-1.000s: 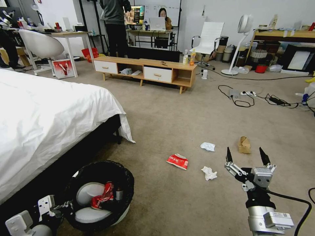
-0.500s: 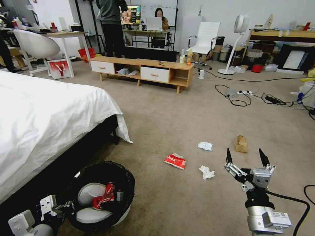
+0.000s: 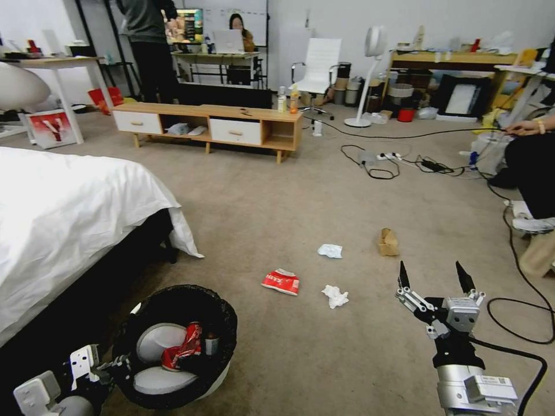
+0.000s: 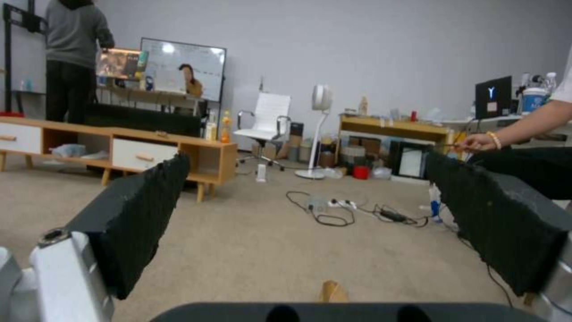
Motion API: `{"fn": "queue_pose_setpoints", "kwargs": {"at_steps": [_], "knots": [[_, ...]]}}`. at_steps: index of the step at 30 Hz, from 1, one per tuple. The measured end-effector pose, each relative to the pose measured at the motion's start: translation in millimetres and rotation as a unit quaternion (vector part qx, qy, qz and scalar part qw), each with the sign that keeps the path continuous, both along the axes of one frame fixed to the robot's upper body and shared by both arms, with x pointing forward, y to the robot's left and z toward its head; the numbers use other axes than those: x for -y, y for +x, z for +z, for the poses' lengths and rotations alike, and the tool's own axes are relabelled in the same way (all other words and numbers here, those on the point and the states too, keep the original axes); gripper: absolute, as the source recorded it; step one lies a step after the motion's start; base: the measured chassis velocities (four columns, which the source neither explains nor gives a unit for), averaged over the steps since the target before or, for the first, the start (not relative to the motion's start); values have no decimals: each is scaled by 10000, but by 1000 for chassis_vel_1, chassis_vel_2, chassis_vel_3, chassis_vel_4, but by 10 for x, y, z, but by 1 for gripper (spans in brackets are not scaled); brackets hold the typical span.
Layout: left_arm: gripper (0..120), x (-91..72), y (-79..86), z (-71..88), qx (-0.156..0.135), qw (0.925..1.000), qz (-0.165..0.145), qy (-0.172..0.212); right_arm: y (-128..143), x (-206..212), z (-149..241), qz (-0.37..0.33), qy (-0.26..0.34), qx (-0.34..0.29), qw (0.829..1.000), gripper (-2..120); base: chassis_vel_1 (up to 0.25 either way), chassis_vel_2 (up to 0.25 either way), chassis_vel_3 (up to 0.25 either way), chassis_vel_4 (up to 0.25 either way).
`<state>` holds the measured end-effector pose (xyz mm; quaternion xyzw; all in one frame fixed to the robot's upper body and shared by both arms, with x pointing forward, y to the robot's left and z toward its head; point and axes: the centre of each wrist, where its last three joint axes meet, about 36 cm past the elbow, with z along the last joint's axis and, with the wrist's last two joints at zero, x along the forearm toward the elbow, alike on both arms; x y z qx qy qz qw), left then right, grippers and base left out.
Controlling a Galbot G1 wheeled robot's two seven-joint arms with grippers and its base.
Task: Pick up the trash bin and place the garbage on the floor into it.
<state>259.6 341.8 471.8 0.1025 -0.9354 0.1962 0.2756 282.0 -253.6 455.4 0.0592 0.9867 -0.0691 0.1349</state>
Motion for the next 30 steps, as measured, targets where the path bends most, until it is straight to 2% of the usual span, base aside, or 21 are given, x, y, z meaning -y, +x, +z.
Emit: {"fn": "queue_pose_setpoints", "kwargs": {"at_steps": [11, 30], "knots": [[3, -50, -34, 18, -6, 9999, 113, 39, 5, -3, -39, 81, 6, 5, 10000, 100, 0, 0, 0, 0], [3, -38, -89, 28, -13, 9999, 166, 15, 7, 15, -68, 148, -7, 32, 9999, 100, -16, 18, 16, -17]]}}
